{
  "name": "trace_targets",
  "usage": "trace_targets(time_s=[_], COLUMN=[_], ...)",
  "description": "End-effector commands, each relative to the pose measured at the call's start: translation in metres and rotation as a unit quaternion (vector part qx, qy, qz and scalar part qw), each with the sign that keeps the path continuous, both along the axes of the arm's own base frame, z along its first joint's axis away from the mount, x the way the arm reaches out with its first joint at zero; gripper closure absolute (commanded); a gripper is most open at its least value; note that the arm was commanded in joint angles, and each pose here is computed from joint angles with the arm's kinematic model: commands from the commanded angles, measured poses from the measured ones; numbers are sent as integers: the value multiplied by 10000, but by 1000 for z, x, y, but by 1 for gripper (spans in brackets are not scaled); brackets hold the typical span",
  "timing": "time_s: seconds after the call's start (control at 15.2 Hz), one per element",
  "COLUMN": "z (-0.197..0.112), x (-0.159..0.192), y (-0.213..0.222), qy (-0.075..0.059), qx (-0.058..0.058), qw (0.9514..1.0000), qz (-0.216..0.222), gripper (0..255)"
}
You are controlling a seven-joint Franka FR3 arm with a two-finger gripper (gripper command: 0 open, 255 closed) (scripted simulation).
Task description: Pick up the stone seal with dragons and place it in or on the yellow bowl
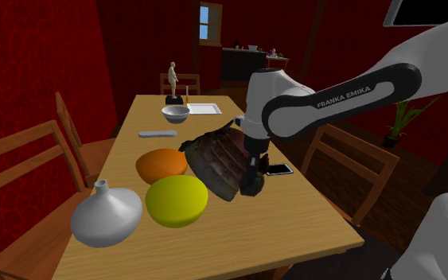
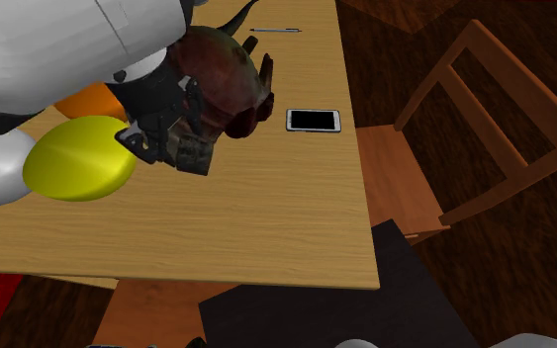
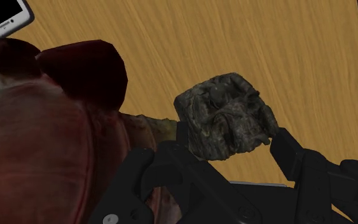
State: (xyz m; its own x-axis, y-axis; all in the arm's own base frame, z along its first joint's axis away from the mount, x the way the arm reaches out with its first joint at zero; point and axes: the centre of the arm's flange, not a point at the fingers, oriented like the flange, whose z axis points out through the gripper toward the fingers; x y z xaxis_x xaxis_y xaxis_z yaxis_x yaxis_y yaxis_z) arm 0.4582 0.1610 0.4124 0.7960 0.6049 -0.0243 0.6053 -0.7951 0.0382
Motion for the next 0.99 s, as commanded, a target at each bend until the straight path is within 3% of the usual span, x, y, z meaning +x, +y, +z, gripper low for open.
trace_targets(time_s=[0.0, 0.92], z=[11, 84], x=[0, 0], y=[0, 0], qy=[1, 1], qx=[-1, -1], qw=[10000, 10000], qz=[0, 0], gripper=[255, 255])
